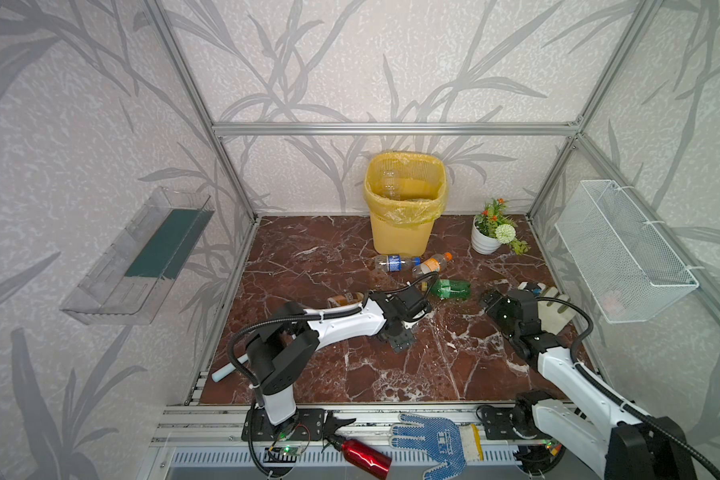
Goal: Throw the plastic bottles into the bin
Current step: 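Grasp the blue-labelled Pepsi bottle with the left gripper, then lift the Pepsi bottle with the left gripper and drop it into the bin, then bring the left gripper back down toward the brown coffee bottle, then lower the left gripper onto the brown coffee bottle and close it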
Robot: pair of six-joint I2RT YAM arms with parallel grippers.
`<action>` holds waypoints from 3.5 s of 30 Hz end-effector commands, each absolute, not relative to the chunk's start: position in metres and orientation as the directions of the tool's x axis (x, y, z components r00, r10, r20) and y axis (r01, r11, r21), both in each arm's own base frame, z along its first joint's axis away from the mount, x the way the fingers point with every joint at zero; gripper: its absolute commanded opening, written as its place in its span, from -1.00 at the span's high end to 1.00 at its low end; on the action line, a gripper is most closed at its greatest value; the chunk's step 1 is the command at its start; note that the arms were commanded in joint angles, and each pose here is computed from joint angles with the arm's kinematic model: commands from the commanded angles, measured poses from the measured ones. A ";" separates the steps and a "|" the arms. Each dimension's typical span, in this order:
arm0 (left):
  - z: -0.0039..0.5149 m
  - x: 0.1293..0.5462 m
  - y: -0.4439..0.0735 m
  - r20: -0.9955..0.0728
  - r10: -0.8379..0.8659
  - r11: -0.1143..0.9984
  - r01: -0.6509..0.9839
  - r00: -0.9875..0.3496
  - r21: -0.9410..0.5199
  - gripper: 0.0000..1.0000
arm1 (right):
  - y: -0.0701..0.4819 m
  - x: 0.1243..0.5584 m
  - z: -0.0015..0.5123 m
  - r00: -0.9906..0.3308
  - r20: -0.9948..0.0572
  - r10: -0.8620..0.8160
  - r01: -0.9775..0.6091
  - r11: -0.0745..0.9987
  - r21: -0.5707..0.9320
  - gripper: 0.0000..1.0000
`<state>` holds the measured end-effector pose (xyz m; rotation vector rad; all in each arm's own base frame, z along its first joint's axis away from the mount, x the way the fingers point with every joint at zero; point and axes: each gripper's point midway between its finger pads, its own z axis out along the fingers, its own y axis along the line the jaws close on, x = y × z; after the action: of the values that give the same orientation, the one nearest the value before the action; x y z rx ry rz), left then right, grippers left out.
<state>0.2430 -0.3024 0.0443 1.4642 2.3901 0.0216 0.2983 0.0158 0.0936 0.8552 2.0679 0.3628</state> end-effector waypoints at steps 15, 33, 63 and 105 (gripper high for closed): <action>0.032 0.243 -0.324 -0.227 0.892 0.431 0.886 -0.390 0.170 -0.09 | 0.003 0.300 0.086 -0.379 -0.544 0.748 0.459 0.663 0.592 -0.91; 0.509 0.314 -0.235 -0.957 0.205 0.868 0.414 0.206 0.275 0.14 | 0.006 0.304 0.100 -0.367 -0.538 0.759 0.413 0.651 0.637 -0.91; 0.564 0.432 -0.248 -0.960 -0.235 0.871 0.472 0.154 -0.138 -0.98 | 0.004 0.289 0.121 -0.343 -0.500 0.795 0.382 0.604 0.699 -0.90; 0.100 0.302 -0.138 -0.422 -0.807 0.591 -0.577 -0.413 -0.564 -0.98 | 0.016 0.301 0.081 -0.423 -0.397 0.815 0.435 0.567 0.700 -0.89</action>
<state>0.2874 -0.1332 0.0927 -1.0422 2.2101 -0.3990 0.3027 0.0168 0.0818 1.0037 2.0594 0.6587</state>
